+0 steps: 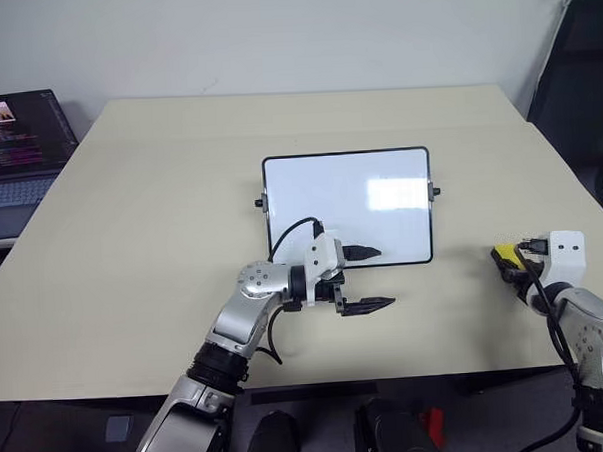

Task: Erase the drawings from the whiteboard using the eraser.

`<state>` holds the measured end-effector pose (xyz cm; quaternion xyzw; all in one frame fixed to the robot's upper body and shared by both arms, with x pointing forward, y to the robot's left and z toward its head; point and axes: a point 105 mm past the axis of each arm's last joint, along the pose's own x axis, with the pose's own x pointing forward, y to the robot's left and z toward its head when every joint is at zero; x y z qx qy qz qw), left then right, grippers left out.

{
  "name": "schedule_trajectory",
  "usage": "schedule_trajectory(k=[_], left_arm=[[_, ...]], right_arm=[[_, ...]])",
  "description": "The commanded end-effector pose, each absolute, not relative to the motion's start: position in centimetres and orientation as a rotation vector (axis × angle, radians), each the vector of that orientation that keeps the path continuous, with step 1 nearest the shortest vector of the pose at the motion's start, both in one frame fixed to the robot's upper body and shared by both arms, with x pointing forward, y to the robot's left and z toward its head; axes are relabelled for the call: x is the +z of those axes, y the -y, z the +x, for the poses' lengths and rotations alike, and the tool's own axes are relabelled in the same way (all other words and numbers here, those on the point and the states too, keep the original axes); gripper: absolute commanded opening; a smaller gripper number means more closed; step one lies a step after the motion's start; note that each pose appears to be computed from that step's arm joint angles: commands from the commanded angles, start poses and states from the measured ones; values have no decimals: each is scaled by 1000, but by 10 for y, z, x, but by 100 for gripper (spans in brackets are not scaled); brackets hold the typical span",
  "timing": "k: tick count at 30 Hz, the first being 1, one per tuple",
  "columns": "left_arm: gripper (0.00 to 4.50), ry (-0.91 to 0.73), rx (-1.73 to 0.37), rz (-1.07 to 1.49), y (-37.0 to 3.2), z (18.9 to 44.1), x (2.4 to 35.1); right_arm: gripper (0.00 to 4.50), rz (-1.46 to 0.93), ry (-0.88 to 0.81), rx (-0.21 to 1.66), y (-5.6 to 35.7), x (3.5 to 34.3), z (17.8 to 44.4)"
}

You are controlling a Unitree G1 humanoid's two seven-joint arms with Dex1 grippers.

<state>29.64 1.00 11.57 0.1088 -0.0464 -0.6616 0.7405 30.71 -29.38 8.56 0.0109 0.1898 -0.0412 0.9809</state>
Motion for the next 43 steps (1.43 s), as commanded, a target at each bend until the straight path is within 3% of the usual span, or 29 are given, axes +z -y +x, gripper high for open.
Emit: schedule_trajectory(k=[1, 6, 7, 12, 17, 25, 31, 38, 43], left_arm=[[450, 159, -1459, 249, -8, 292, 129], [450, 153, -1464, 255, -8, 292, 127], [450, 153, -1464, 256, -8, 292, 127], [450, 153, -1450, 251, -10, 292, 128], [450, 148, -1322, 178, -27, 295, 137], [450, 89, -829, 100, -72, 306, 127], [450, 45, -472, 80, -109, 301, 108], [450, 0, -229, 74, -138, 285, 89], [450, -16, -135, 68, -146, 272, 79]], right_arm=[[246, -6, -329, -87, 298, 100, 311], [430, -18, -328, -112, 304, 99, 309], [448, -26, -325, -118, 305, 100, 309], [448, -38, -302, -141, 308, 105, 309], [448, -57, -194, -191, 311, 130, 300], [448, -57, -60, -174, 288, 144, 268], [448, -57, 107, -135, 265, 152, 240], [448, -114, 88, -118, 248, 134, 217], [448, -109, 76, -43, 231, 121, 219]])
